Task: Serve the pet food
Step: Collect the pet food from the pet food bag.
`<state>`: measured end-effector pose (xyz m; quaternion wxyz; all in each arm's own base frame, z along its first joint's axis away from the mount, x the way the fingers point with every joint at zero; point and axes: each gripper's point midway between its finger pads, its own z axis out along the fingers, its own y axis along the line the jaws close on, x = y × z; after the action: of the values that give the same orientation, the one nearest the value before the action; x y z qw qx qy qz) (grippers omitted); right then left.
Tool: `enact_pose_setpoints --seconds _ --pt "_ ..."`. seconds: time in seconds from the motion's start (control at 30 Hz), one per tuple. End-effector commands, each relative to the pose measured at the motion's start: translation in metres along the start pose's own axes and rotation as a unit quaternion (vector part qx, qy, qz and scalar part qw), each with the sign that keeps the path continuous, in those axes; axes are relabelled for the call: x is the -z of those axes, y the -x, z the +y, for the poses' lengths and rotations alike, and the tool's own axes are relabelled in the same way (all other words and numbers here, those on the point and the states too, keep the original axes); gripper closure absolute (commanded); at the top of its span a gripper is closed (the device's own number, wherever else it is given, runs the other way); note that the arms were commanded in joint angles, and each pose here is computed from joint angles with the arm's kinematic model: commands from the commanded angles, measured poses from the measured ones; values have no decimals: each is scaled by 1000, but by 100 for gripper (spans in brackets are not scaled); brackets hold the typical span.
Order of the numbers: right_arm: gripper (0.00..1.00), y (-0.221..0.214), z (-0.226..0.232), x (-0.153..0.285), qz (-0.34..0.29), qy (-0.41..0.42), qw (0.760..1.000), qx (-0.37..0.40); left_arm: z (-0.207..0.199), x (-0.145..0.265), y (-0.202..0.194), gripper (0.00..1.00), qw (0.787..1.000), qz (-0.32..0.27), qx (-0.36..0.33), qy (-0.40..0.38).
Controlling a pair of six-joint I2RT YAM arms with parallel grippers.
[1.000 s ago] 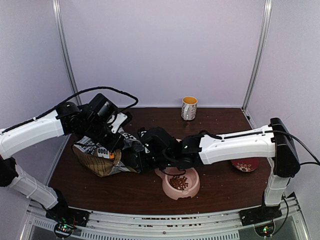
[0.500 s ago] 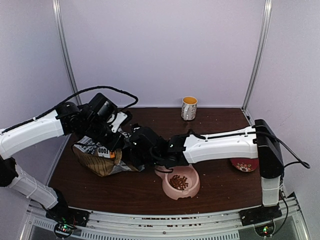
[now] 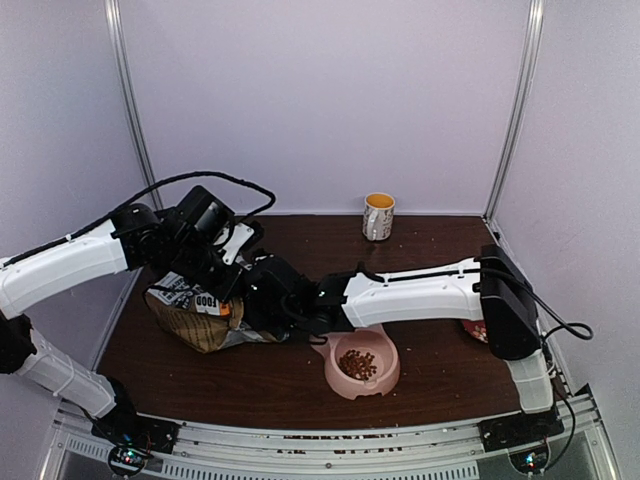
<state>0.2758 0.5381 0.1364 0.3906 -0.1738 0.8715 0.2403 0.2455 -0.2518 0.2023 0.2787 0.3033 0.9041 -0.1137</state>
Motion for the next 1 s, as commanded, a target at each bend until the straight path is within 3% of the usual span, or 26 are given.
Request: enact_pose_setpoints --seconds 0.0,0.27,0.47,0.97 --pt "100 -33 -30 -21 49 -47 997 29 -2 24 42 100 996 -93 9 -8" --pt "100 -68 8 -23 108 33 992 54 0 23 43 100 996 -93 9 -3" --pt "100 -66 27 -10 107 97 989 -35 0 23 43 100 996 -93 9 -2" --pt "100 -42 38 7 71 189 964 -172 2 24 42 100 995 -95 9 2"
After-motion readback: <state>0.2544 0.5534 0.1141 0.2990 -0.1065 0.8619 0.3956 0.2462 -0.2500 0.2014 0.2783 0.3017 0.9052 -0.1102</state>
